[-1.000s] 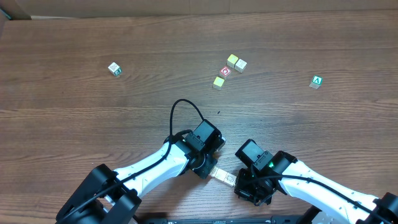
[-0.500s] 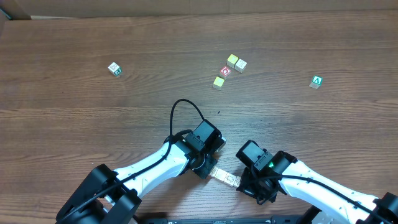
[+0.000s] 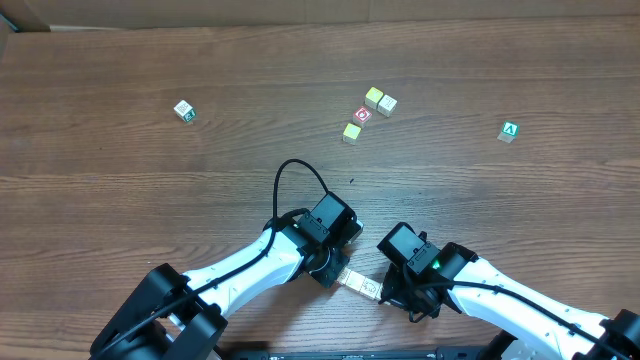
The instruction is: Flip 4 blocks
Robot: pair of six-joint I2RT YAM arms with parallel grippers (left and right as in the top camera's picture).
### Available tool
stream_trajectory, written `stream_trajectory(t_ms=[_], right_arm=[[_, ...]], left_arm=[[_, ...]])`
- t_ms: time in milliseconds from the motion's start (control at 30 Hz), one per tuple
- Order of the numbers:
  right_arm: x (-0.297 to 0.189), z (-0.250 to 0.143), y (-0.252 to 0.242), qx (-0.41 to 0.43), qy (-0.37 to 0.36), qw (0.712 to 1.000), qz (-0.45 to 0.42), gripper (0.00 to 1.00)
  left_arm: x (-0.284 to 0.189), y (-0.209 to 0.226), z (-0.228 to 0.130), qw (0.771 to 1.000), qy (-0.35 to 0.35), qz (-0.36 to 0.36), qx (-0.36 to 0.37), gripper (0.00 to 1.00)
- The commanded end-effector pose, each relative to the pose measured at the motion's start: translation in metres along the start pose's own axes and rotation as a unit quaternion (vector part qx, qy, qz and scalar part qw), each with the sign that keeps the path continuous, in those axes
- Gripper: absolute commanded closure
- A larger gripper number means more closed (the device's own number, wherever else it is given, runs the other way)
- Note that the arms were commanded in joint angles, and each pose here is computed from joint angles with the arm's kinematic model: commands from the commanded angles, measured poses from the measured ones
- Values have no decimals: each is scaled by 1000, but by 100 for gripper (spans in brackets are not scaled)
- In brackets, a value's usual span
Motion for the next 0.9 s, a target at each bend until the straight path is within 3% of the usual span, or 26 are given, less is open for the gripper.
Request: stream_trajectory(t_ms=[0, 300, 533, 867], right_arm=[[0, 0, 7, -1, 3, 1000, 19, 96], [-1, -1, 9, 10, 9, 1000, 26, 96], [-1, -3, 7, 11, 13, 1000, 21, 96], [-1, -4, 6, 12, 16, 1000, 18, 96]], left_arm=[[15, 10, -18, 999, 39, 13, 1, 96], [15, 8, -19, 999, 42, 5, -5, 96], [14, 18, -18, 997, 37, 37, -61, 96], [9, 27, -47, 987, 108, 67, -98, 96]])
Point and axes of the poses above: each gripper's point midway between its finger pads, its own x axis out along the fingers, its own y axis along the line the jaws close on, z = x × y, the point moved 5 cm from there along -x, back along the fingers, and after that the axes turned 15 degrees about -x, right-handed, at the moved point
